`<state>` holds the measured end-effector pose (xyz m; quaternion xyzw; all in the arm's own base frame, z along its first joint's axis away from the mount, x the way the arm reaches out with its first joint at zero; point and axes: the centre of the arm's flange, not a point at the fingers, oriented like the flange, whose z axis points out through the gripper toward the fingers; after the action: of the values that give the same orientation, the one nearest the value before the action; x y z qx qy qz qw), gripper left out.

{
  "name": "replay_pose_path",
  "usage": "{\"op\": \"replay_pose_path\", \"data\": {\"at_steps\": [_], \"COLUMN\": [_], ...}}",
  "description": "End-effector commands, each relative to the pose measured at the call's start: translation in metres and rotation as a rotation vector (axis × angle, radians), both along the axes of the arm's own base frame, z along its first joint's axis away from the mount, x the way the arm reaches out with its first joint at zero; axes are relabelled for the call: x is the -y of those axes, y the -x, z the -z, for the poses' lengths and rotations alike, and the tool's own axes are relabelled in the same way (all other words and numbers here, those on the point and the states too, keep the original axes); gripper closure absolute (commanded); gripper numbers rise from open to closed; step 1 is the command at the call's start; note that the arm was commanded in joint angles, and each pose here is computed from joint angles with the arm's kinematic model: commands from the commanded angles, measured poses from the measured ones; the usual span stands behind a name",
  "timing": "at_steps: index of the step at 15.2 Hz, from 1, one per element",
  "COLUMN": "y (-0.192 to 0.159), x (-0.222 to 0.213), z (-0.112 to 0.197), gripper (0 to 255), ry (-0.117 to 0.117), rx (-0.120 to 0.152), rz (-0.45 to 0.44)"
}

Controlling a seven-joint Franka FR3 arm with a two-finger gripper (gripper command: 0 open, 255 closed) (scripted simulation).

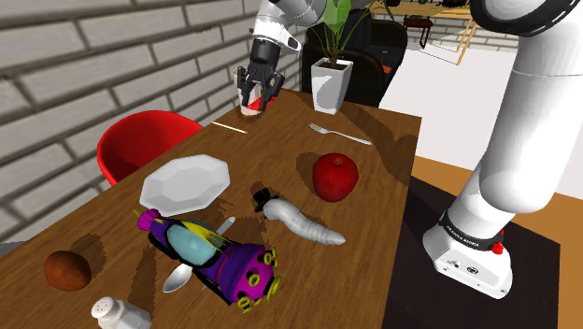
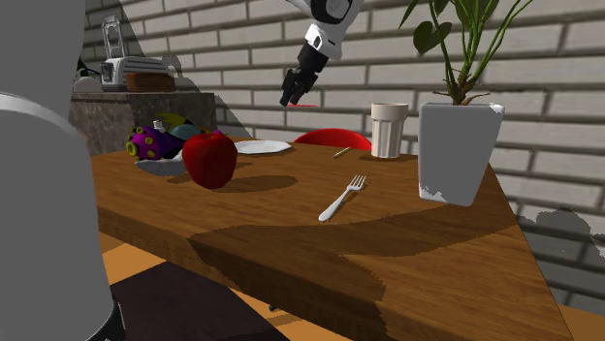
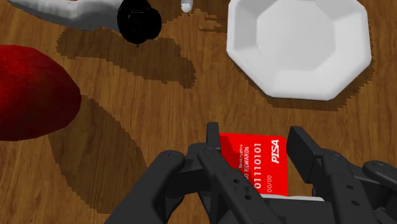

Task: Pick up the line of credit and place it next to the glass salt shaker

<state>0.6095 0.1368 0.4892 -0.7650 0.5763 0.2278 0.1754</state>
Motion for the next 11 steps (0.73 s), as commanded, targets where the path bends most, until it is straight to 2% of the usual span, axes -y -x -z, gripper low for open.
{"op": "replay_pose_path", "data": {"at_steps": [1,11], "y": [0.017,0.087], "x": [-0.025,-0.137], "z": [-0.001,-0.001], "gripper": [255,255], "ry": [0.001,0.001], "rx": [0.000,0.000], "rz": [0.001,0.001]}}
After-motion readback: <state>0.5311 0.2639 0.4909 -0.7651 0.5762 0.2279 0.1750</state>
